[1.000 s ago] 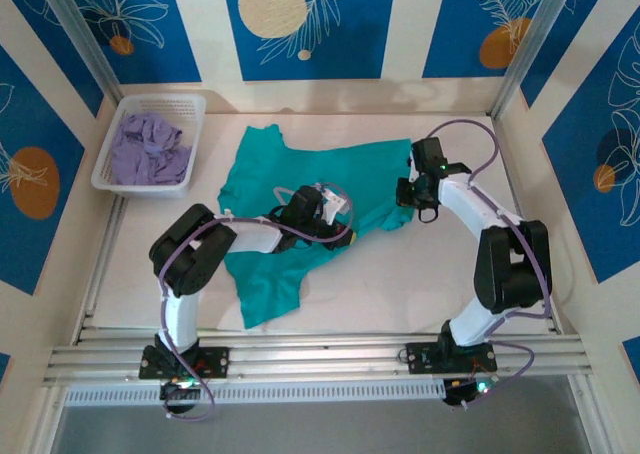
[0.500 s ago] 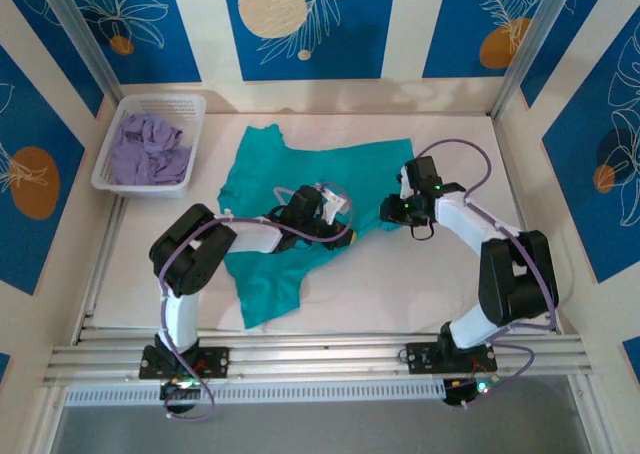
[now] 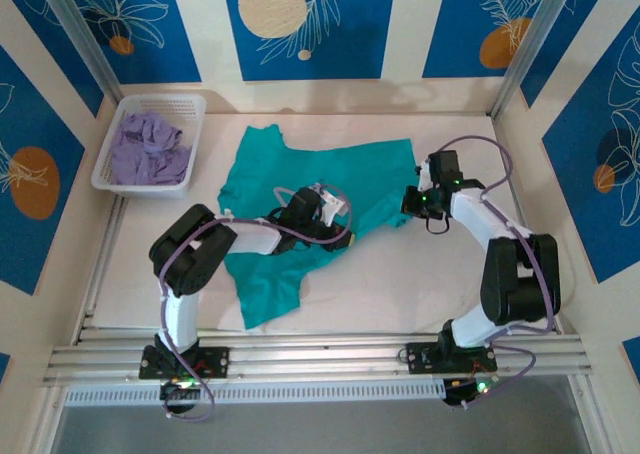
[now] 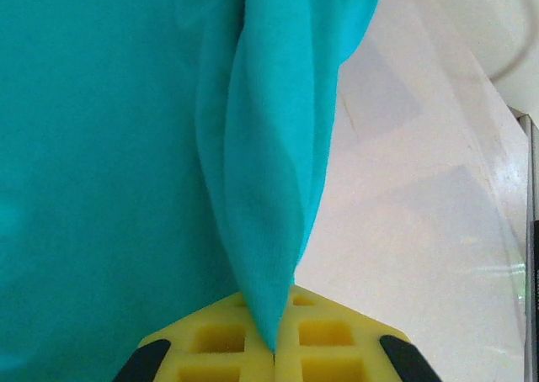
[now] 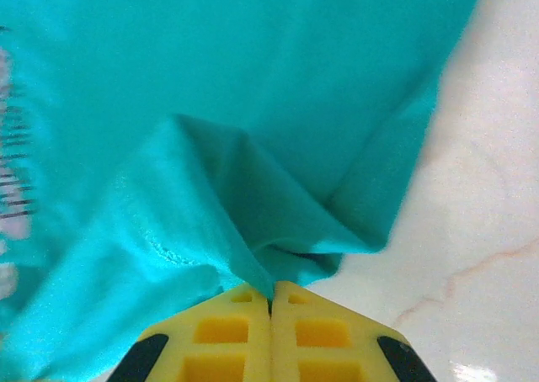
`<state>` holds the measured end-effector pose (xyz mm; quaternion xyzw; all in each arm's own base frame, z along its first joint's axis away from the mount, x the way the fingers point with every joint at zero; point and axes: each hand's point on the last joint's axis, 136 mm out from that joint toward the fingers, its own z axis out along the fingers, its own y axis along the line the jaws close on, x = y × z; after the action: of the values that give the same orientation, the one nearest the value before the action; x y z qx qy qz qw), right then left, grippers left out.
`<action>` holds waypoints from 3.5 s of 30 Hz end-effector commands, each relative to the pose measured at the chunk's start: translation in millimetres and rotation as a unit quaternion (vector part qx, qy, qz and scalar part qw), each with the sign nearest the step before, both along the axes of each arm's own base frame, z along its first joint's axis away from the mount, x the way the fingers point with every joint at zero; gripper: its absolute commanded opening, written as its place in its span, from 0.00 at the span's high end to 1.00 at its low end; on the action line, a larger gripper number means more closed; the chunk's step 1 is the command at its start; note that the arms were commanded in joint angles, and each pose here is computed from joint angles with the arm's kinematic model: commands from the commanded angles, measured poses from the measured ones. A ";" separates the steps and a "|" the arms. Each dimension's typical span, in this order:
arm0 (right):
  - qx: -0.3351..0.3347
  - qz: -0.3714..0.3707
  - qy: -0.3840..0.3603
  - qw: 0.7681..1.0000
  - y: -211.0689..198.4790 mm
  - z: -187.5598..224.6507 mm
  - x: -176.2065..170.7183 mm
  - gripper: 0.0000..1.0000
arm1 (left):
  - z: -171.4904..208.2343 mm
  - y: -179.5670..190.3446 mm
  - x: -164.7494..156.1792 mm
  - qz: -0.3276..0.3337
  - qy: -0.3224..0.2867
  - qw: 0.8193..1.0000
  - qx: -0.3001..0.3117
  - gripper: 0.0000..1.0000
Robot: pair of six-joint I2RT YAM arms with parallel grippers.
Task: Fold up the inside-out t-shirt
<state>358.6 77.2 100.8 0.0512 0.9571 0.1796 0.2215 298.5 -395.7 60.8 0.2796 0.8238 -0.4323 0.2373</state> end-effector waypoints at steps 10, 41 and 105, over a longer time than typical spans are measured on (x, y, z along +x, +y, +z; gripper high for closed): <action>0.285 0.186 -0.018 0.940 82.8 77.4 -19.3 0.95 | 6.6 10.3 6.9 0.012 -0.008 1.000 -0.002 1.00; -0.169 0.065 -0.008 0.983 20.9 -9.8 -3.5 0.65 | 9.1 4.5 6.5 0.006 0.001 1.000 -0.017 1.00; 0.303 0.134 0.002 0.943 58.5 94.5 -55.5 1.00 | 5.4 3.9 5.8 -0.002 0.000 1.000 -0.019 1.00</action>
<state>307.9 137.1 185.9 -0.0252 0.8695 0.4634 0.1690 301.3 -389.2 60.2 0.2669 0.8265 -0.4359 0.2361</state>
